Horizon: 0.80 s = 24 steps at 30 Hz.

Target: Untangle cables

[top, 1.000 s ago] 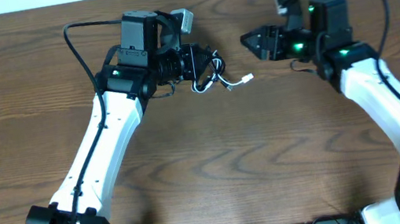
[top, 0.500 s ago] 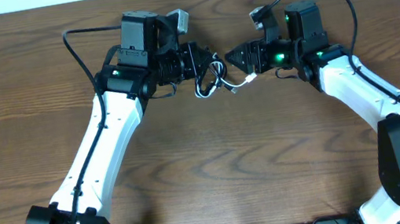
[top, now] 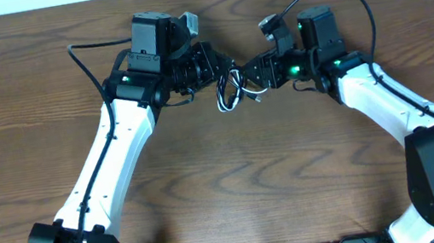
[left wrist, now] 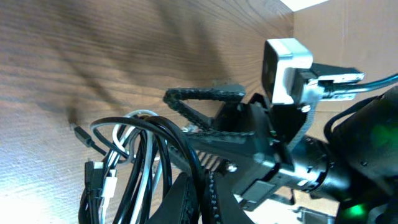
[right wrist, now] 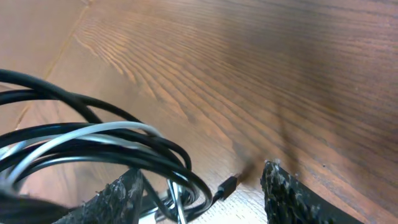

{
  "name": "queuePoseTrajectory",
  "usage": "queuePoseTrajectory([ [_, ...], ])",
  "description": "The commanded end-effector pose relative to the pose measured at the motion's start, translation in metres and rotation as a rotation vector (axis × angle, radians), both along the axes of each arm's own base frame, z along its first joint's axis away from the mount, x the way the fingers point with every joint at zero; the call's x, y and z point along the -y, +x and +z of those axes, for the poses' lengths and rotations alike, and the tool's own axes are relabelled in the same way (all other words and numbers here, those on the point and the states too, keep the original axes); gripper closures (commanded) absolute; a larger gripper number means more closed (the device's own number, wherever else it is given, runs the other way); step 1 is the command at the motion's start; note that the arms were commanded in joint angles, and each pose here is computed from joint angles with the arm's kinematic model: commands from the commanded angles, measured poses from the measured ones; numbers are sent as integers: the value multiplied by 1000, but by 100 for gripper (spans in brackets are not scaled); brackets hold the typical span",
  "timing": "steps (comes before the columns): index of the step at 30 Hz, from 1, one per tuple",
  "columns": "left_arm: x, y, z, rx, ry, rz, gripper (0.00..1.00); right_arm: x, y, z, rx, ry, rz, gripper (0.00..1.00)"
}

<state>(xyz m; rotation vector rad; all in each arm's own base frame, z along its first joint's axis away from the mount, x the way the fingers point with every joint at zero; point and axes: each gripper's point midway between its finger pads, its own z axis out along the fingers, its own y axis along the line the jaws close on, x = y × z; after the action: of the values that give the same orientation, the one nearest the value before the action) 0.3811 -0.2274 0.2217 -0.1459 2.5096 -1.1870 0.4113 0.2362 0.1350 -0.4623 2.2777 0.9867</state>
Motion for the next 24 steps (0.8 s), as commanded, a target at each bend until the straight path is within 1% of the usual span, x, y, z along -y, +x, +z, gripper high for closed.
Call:
queuePoseTrajectory([
  [1,3,-1,10,-28,-46,18,93,-4,5,-2,13,-49,-46,45],
  [2,3,-2,11,-31,-50,17,93,-1,7,-6,-2,-72,-87,46],
  [5,5,-4,12,-48,-71,11,93,11,14,-17,-52,-132,-227,44],
  [6,6,-5,13,-58,-77,14,93,13,14,-19,-59,-136,-248,44],
  [16,8,-7,14,-82,-98,16,92,-7,13,-24,-78,-101,-253,45],
  [24,8,-7,14,-90,-101,24,92,-21,15,-59,-211,-43,-303,46],
])
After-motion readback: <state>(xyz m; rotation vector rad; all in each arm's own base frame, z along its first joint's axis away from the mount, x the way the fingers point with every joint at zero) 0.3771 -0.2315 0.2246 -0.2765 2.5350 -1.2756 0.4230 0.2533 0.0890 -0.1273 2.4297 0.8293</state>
